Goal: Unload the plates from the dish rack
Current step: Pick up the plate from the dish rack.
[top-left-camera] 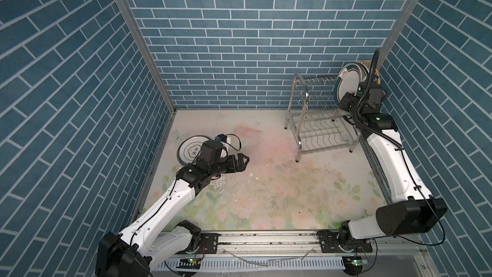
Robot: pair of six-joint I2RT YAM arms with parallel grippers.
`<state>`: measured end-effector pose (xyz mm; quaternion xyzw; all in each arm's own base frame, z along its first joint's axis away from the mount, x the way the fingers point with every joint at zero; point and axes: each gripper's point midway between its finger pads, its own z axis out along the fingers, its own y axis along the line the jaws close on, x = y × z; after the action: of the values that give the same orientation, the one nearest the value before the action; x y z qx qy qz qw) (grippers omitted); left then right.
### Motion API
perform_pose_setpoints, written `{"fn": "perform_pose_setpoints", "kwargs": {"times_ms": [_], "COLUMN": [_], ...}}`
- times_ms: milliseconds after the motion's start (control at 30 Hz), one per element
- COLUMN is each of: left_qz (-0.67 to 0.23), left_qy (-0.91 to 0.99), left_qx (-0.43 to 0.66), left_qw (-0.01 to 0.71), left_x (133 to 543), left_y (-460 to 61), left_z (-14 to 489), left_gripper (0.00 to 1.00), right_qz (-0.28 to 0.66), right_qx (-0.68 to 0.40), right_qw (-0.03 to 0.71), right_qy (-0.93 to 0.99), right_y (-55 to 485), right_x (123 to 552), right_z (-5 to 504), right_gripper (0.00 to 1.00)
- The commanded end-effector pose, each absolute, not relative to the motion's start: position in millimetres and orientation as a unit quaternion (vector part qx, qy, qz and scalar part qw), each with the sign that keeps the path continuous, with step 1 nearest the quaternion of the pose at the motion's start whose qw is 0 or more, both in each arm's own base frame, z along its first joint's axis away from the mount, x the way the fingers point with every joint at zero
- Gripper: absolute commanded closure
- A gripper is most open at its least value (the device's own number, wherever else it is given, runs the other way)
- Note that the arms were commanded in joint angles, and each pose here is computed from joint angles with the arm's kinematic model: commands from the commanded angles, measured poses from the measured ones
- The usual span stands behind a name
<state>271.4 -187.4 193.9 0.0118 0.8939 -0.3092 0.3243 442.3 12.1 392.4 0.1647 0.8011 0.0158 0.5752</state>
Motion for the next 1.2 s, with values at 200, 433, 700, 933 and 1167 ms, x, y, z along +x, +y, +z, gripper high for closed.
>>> {"fn": "perform_pose_setpoints", "kwargs": {"times_ms": [200, 433, 700, 933, 1167], "left_qz": [-0.298, -0.295, -0.323, -0.323, -0.33], "left_qy": [0.899, 0.897, 0.886, 0.894, 0.9], "left_qx": [0.002, -0.004, -0.002, 0.014, 0.002], "left_qw": [0.323, 0.328, 0.334, 0.311, 0.286], "left_x": [270, 267, 260, 252, 255], "left_y": [-183, -178, -182, -185, -191], "left_z": [188, 189, 198, 180, 144], "left_gripper": [0.01, 0.01, 0.01, 0.01, 0.01], "right_qz": [0.077, 0.154, 0.212, 0.253, 0.23], "right_qx": [0.146, 0.141, 0.121, 0.132, 0.157], "right_qw": [0.624, 0.648, 0.651, 0.605, 0.536], "right_qy": [0.764, 0.733, 0.719, 0.744, 0.797], "right_y": [25, 38, 46, 47, 37], "right_x": [418, 383, 314, 234, 179], "right_z": [442, 486, 512, 444, 341], "right_gripper": [1.0, 1.0, 1.0, 1.0, 1.0]}}
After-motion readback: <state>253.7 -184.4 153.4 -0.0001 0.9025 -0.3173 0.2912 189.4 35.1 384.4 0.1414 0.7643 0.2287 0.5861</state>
